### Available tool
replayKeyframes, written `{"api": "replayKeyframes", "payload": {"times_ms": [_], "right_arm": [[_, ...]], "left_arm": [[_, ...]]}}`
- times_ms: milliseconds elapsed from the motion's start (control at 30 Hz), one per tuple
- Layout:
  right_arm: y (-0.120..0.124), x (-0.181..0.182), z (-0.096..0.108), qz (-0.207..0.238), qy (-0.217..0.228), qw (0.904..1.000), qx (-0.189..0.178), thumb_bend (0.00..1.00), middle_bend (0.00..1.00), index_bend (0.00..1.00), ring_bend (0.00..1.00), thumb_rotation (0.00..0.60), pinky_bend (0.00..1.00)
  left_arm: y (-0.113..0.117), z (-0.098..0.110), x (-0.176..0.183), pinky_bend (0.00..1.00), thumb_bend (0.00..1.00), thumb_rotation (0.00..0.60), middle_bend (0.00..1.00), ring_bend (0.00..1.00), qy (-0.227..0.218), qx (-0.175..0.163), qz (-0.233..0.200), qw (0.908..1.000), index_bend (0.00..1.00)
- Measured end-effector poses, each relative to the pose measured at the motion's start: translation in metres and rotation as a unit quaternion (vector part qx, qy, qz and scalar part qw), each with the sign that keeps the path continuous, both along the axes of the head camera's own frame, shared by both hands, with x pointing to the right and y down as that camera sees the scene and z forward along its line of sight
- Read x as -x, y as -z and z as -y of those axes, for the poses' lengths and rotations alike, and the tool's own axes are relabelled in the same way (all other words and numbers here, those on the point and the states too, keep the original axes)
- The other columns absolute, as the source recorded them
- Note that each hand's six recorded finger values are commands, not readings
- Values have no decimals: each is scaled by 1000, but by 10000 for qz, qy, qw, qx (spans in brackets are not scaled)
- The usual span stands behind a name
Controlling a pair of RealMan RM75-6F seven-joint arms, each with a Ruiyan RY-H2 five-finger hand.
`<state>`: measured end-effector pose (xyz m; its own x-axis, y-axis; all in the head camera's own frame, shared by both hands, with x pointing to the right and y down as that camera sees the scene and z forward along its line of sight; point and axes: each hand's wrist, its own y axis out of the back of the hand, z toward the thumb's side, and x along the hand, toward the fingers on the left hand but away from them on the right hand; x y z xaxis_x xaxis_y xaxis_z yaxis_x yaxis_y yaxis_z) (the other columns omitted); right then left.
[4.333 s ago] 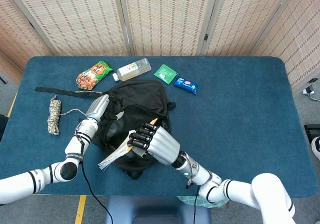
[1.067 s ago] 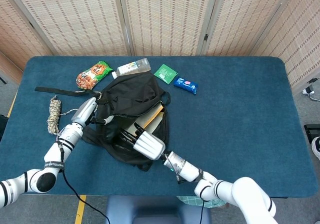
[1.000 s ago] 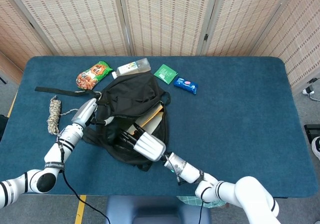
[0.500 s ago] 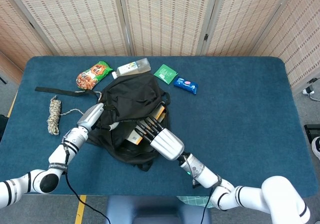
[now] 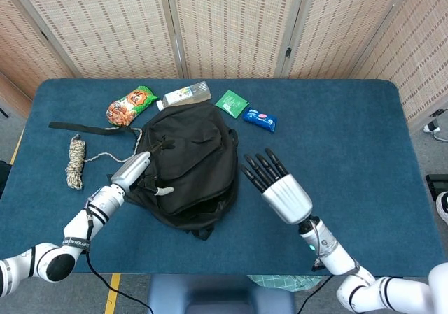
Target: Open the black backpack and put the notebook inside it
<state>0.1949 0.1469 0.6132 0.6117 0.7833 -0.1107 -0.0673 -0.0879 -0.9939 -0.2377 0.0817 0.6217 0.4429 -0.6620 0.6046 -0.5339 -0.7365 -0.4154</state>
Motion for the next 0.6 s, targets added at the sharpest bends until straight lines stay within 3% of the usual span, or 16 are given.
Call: {"api": "replayKeyframes", "payload": {"times_ms": [233,433,600], "right_arm": [[1,-37,7,-173,-383,9990,132,261,0,0,125,600,40],[-1,-68,12,-242,-749,9959,454,257,15,0,158,600,72],[-2,-92,12,-224,-953,9910,914,257,78,0,229,600,161]], "left_arm": [[8,7,8,0,205,600,139,92,277,-134,-70,9995,76],[-1,11,41,0,218,600,192,141,785,-185,269,9964,163],[-9,8,80,0,403,600,244,169,1176,-336,662,9903,240]]}}
